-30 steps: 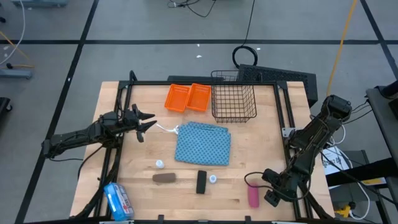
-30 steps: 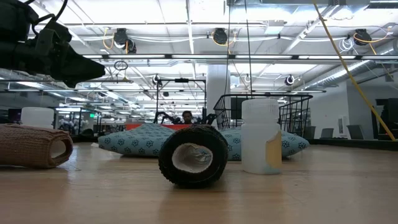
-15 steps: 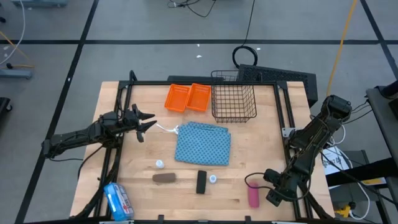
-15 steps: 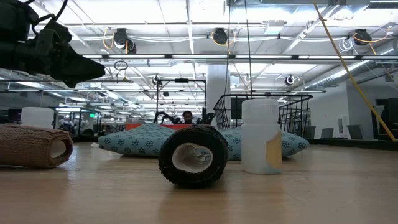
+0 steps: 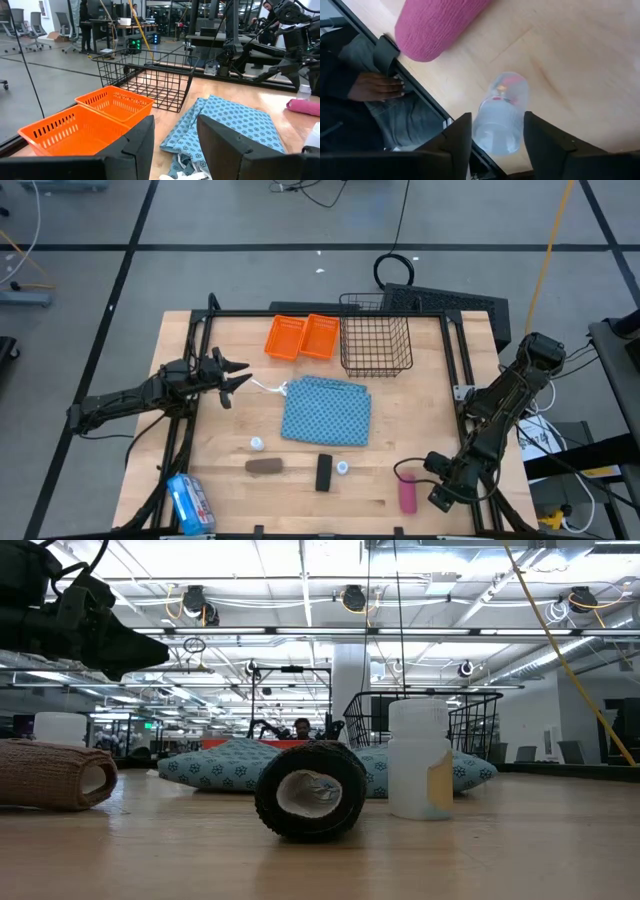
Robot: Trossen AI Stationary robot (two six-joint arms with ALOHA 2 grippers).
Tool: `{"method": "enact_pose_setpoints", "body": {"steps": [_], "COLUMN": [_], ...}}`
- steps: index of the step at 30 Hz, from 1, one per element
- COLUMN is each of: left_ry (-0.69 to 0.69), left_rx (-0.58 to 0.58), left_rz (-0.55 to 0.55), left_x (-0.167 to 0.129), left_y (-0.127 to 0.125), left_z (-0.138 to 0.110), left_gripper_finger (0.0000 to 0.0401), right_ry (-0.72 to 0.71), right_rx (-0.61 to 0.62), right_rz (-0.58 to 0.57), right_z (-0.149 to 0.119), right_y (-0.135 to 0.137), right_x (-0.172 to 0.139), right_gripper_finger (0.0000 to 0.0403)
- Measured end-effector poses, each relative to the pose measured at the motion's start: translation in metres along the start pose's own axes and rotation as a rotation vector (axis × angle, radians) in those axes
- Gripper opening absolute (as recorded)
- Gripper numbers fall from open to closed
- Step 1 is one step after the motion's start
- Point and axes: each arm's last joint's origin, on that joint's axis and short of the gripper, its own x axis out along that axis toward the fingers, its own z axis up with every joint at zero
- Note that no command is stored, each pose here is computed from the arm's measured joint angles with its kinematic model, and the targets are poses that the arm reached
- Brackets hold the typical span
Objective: Pick & Place Medicine items
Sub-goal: Put the right transparent pill bottle into the left orange basket
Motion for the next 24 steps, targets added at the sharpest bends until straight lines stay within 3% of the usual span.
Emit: {"method": "enact_pose_setpoints", "body": {"steps": [8,13,24], "left_ry": [0.000,0.000,0.000], "left_rx": [0.000,0.000,0.000], "left_rz": [0.000,0.000,0.000], "left_x": [0.000,0.000,0.000], "left_y": [0.000,0.000,0.000], "left_z": [0.000,0.000,0.000], "left_gripper_finger": [0.0157,0.0157,0.0157], "right_ry": [0.002,0.004,-0.054], "right_rx": [-0.011,-0.051,-0.252], "right_rz": [0.005,0.069,0.197], "right_z": [0.000,0.002,0.022], "right_y": [0.000,0.006,0.021], "right_x": [0.000,-0.002,-0.010], "right_gripper_finger": [0.0139,0.0141,0.0135]}}
